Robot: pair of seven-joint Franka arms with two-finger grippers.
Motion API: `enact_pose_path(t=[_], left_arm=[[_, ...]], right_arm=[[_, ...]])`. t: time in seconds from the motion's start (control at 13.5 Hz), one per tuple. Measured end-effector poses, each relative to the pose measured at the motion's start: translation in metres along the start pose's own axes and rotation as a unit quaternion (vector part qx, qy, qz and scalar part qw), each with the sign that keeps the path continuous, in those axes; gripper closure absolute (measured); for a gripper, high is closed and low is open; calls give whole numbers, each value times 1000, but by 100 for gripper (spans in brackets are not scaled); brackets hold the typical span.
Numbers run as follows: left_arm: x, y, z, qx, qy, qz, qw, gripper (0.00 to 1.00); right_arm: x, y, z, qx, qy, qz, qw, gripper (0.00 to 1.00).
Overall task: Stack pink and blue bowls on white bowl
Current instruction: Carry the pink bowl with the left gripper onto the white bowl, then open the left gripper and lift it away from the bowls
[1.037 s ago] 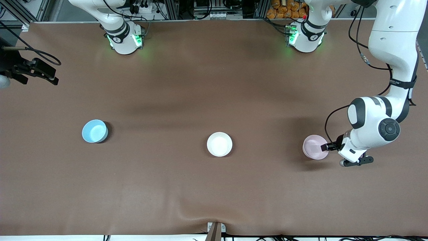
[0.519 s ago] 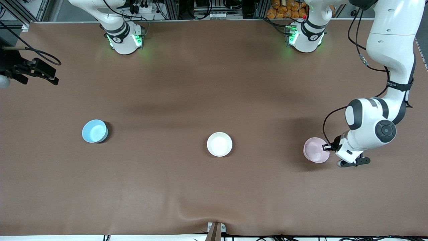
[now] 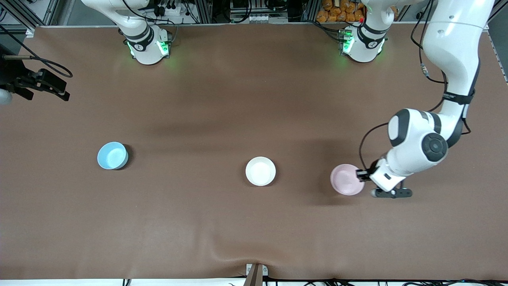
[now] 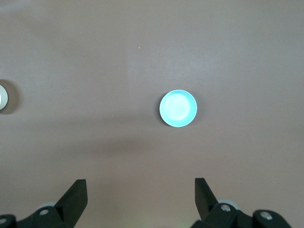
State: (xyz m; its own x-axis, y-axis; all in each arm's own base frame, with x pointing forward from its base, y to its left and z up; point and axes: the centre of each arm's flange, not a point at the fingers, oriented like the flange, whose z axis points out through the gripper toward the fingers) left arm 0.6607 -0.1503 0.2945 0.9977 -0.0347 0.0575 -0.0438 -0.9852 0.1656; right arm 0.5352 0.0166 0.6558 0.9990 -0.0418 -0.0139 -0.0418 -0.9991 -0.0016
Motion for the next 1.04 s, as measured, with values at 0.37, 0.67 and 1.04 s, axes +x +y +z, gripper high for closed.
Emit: enact_pose_path(t=[0.37, 0.67, 1.04], left_arm=[[-16, 140, -7, -27, 11, 14, 999, 97], [-48, 239, 28, -40, -11, -29, 999, 97], [-47, 258, 67, -44, -28, -44, 998, 97]], right_arm=[[0, 0, 0, 0, 0, 0, 1000, 0], [0, 0, 0, 0, 0, 0, 1000, 0], [0, 0, 0, 0, 0, 0, 1000, 0]])
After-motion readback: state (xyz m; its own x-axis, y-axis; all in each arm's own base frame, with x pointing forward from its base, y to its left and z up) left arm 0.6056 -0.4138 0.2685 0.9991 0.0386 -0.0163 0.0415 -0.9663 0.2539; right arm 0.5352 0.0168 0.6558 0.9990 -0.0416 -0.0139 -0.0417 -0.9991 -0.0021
